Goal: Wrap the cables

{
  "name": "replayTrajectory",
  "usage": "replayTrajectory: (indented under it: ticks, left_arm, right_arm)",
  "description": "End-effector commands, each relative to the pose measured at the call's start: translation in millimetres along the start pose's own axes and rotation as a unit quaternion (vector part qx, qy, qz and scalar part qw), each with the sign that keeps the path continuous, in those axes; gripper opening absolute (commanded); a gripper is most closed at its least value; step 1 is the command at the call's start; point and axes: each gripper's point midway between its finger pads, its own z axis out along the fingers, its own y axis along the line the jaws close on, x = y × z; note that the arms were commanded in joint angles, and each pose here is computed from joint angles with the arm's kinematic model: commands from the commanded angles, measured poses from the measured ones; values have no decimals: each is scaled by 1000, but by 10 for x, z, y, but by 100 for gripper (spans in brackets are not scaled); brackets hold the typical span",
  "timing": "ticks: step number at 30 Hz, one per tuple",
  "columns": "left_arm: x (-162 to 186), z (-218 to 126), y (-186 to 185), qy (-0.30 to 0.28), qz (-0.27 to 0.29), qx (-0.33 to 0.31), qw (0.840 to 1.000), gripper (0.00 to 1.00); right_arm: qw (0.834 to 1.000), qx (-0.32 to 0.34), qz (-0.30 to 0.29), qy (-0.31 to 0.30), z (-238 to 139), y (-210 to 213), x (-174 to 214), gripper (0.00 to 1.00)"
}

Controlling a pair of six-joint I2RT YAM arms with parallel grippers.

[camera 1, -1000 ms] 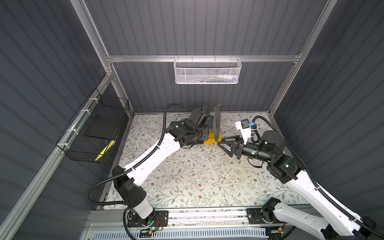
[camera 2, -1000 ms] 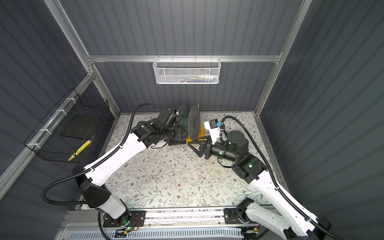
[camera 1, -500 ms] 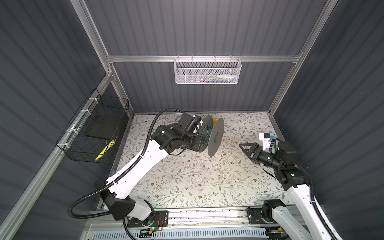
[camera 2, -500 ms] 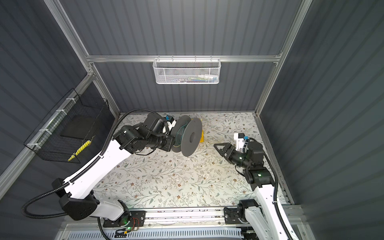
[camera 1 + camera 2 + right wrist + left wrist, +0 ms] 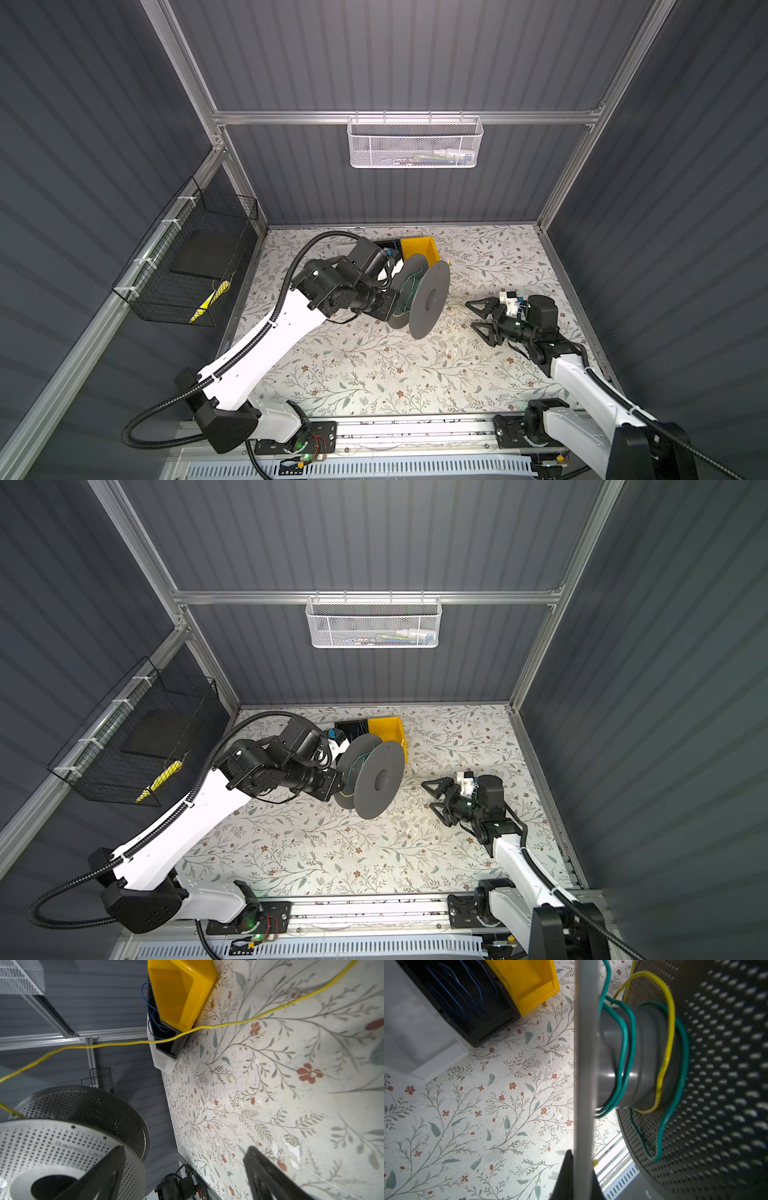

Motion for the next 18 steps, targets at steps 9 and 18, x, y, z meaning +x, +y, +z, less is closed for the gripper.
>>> replayTrajectory:
  ticks: [9,18]
  left_arm:
    - [-19,-191,-90,-37,7,26,999,0]
    - [-54,-241,-48,-45,8,11,999,0]
  right_arm:
    - [998,-44,-13,49,369,320,-348,94]
    - [992,-39,19,120,640,239,-355,95]
